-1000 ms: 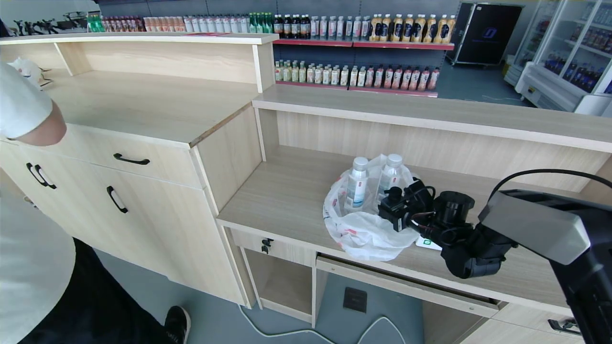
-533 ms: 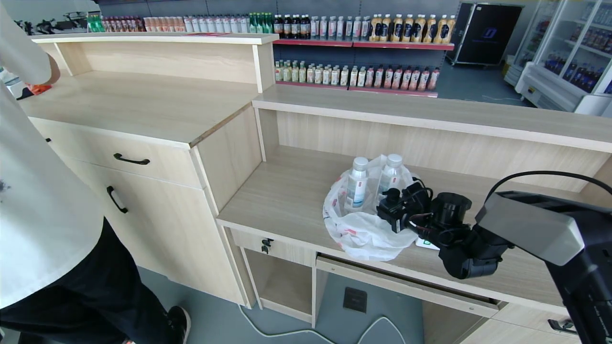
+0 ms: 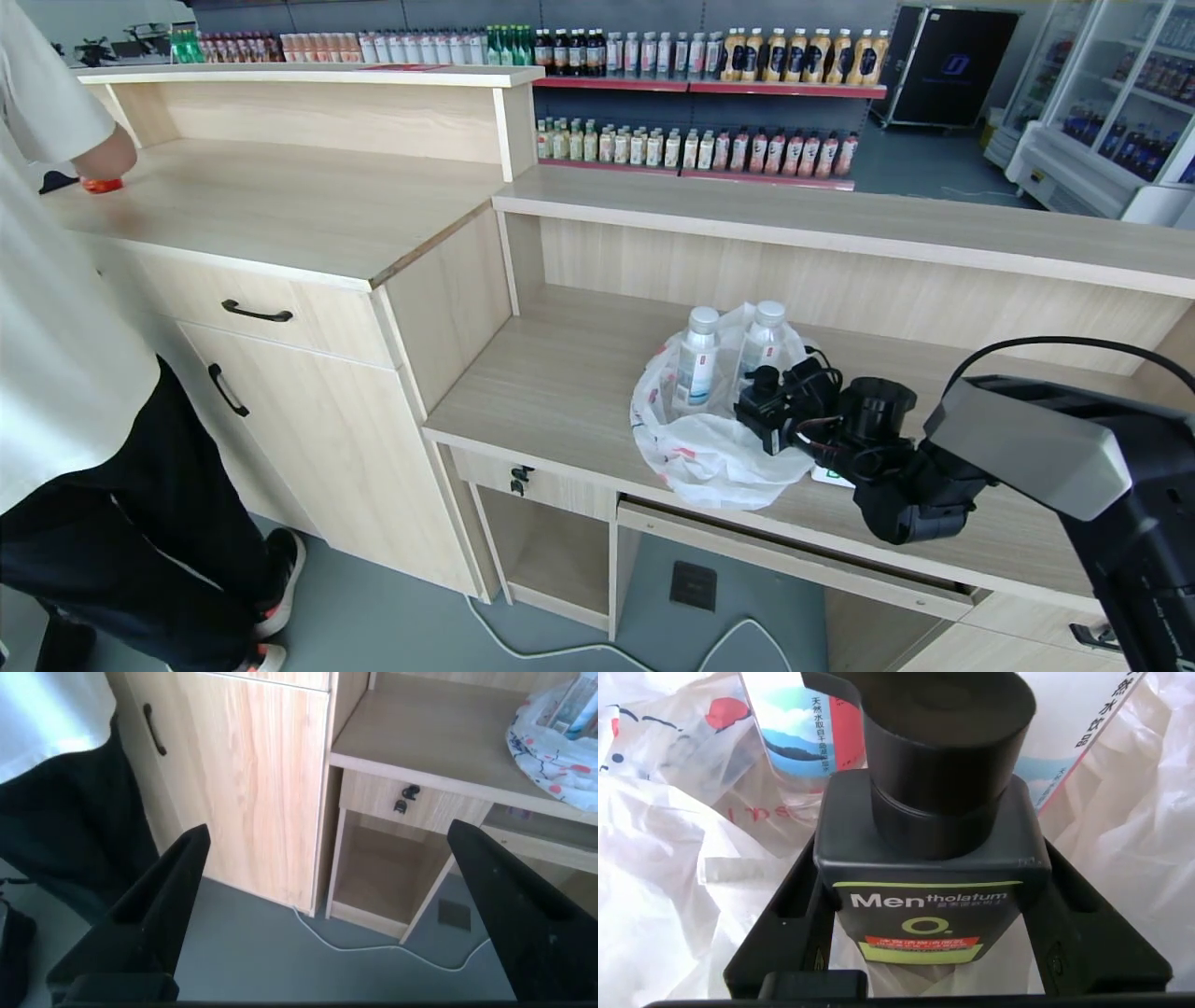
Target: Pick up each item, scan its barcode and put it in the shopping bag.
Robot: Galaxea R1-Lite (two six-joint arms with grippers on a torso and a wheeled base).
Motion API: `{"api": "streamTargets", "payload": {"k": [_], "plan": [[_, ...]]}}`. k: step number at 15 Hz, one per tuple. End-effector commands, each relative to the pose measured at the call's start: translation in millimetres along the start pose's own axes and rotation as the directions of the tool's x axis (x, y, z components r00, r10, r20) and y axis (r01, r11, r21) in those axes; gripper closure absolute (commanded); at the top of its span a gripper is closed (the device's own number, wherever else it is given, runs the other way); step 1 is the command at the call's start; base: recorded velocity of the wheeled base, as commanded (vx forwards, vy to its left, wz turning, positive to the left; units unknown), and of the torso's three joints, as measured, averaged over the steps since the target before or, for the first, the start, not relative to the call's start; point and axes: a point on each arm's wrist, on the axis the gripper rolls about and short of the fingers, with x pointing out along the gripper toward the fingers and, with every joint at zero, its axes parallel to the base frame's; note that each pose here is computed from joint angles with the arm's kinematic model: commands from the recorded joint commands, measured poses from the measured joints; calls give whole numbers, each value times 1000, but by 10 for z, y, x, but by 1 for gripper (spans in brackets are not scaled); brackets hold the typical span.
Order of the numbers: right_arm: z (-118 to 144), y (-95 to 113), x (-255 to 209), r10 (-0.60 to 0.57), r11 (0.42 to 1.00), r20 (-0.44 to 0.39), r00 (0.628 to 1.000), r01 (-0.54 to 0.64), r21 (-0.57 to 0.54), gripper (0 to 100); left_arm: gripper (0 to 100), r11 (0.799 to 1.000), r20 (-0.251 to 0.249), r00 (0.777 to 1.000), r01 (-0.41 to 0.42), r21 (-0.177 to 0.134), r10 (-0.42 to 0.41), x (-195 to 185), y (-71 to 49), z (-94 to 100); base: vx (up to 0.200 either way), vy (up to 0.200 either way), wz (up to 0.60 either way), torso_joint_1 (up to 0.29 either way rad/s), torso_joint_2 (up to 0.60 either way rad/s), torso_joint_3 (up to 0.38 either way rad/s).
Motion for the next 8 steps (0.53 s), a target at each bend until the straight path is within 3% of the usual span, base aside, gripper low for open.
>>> {"api": "streamTargets", "payload": {"k": [1, 5, 7, 8], "plan": [[-27, -5, 7, -1, 1000, -5, 1000, 1, 0, 0, 0, 1000, 0, 1000, -1, -1, 1, 0, 0, 0, 0, 0, 0, 0, 0, 0], [40, -30, 37, 10, 1000, 25, 1000, -10, -8, 0, 0, 1000, 0, 1000, -1, -1, 1, 0, 0, 0, 0, 0, 0, 0, 0, 0], [436, -2, 16, 89, 995, 122, 988, -83, -54, 0, 0, 1000, 0, 1000, -1, -1, 1, 0, 0, 0, 0, 0, 0, 0, 0, 0], [781, -4, -42, 97, 991, 192, 977, -76, -113, 0, 0, 1000, 0, 1000, -1, -1, 1, 0, 0, 0, 0, 0, 0, 0, 0, 0]]}}
